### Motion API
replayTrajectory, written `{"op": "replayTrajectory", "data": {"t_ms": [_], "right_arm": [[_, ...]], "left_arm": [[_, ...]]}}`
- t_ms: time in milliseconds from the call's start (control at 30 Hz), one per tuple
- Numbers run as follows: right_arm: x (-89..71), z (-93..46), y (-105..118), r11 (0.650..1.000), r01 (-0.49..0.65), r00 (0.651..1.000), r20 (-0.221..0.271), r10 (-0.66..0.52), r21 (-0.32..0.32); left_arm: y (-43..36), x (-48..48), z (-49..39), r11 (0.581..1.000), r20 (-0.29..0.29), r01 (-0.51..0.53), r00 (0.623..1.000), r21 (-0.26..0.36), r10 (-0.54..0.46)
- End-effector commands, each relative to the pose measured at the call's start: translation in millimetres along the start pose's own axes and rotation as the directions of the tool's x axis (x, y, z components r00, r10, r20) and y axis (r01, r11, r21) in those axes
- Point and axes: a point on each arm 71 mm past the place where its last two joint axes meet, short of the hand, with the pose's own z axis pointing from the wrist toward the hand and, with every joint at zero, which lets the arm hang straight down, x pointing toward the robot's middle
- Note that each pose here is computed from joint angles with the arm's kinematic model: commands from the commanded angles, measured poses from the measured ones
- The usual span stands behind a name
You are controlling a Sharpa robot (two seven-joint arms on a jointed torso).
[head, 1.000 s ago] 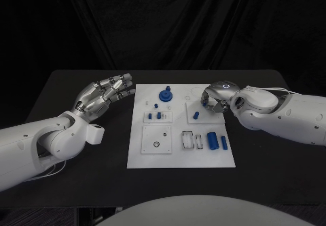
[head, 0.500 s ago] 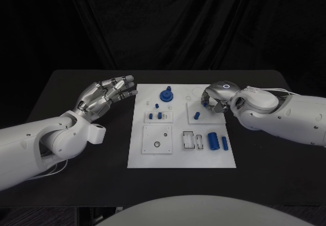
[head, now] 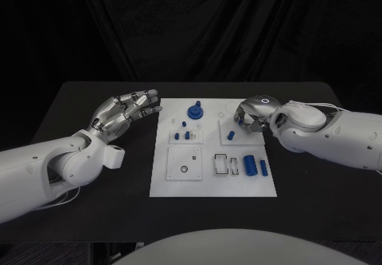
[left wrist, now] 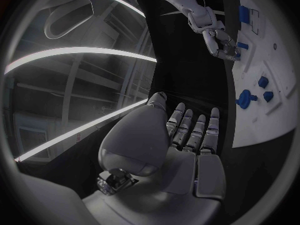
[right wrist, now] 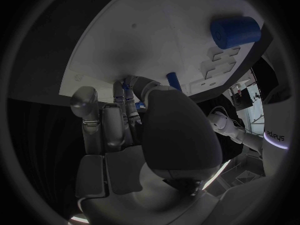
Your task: Assemble the parts on the task board
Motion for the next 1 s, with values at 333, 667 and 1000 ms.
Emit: {"op": "replayTrajectory", "data": {"t_ms": [333,667,1000], "right_arm": [[2.6,0.1,1.4,1.000,-0.021,1.000,-0.005,0.021,0.002],[1.4,-0.3,1.3,1.000,-0.024,1.000,0.013,0.024,-0.001],[0.4,-0.5,0.8,1.000,-0.026,0.999,0.028,0.026,-0.003]], "left_arm": [[-0.6,2.2,0.7,0.999,-0.021,0.012,1.000,0.033,-0.011],[1.5,2.3,1.1,1.000,-0.026,0.016,1.000,0.023,-0.016],[3.1,2.3,0.7,1.000,-0.028,0.020,0.999,0.014,-0.019]]}}
